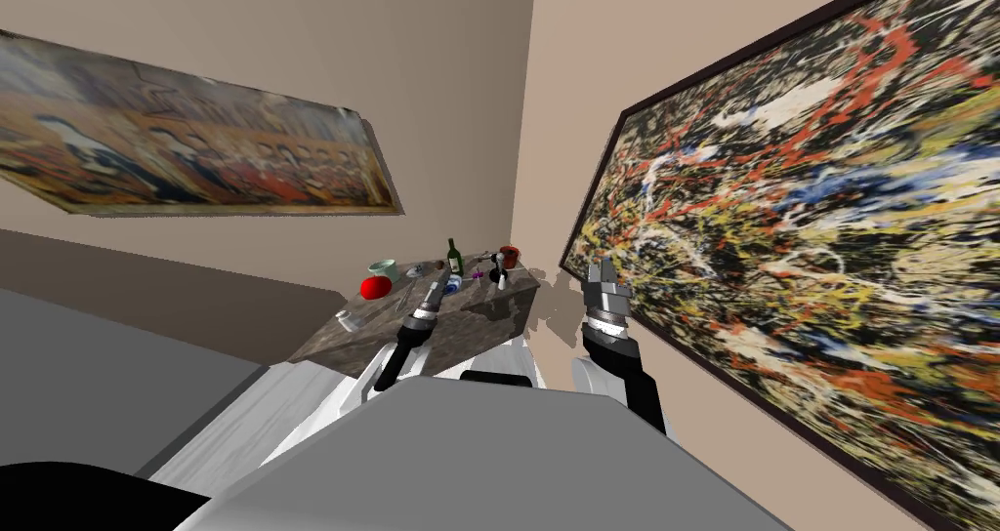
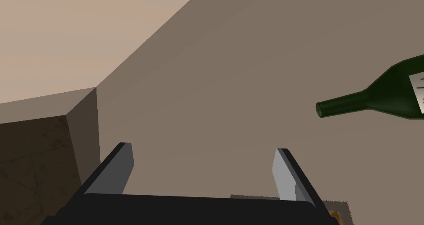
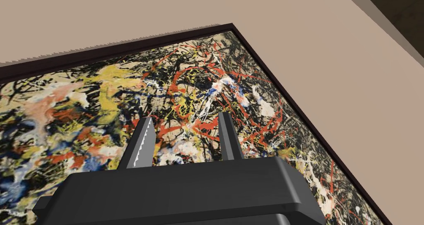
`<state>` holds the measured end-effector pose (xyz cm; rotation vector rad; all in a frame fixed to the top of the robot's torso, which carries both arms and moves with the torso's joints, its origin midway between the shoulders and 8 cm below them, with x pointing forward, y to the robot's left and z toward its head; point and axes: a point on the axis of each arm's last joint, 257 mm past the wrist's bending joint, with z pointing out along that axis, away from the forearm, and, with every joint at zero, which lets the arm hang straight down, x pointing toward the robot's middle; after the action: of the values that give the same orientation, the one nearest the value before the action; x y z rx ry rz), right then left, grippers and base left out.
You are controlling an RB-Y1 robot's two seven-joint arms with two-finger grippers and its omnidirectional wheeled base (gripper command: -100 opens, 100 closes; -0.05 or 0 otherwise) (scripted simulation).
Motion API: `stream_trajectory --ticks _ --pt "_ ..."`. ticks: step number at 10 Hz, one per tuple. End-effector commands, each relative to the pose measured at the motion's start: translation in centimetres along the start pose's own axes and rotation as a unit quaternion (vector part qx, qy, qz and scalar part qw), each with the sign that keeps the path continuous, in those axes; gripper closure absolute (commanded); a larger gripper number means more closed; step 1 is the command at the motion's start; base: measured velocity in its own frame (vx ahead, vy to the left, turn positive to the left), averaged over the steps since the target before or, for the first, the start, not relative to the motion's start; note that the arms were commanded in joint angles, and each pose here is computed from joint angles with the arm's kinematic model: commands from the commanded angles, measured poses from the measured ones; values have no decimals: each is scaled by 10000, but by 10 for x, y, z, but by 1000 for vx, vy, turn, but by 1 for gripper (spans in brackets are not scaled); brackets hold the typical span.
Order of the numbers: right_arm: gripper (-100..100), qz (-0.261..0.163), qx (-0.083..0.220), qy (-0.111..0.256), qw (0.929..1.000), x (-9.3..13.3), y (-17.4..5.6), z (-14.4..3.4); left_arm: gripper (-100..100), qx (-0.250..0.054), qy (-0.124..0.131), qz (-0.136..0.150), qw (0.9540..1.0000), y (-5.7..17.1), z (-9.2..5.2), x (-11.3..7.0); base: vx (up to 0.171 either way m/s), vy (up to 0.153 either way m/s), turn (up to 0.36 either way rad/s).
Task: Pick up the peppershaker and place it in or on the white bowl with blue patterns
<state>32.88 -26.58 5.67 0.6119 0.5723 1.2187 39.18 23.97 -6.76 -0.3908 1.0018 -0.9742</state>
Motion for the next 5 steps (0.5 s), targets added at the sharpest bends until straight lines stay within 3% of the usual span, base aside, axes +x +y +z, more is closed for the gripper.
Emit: stream_trajectory --ticks 1,2,5 --pt "0 0 0 0 10000 0 0 0 -100 -80 188 281 9994 13 2 15 -121 50 -21" --pt "0 0 0 0 10000 0 0 0 -100 -105 200 277 9994 15 1 17 -81 27 -7" --pt "0 0 0 0 10000 0 0 0 -100 -229 567 767 9952 39 5 49 -91 12 -32"
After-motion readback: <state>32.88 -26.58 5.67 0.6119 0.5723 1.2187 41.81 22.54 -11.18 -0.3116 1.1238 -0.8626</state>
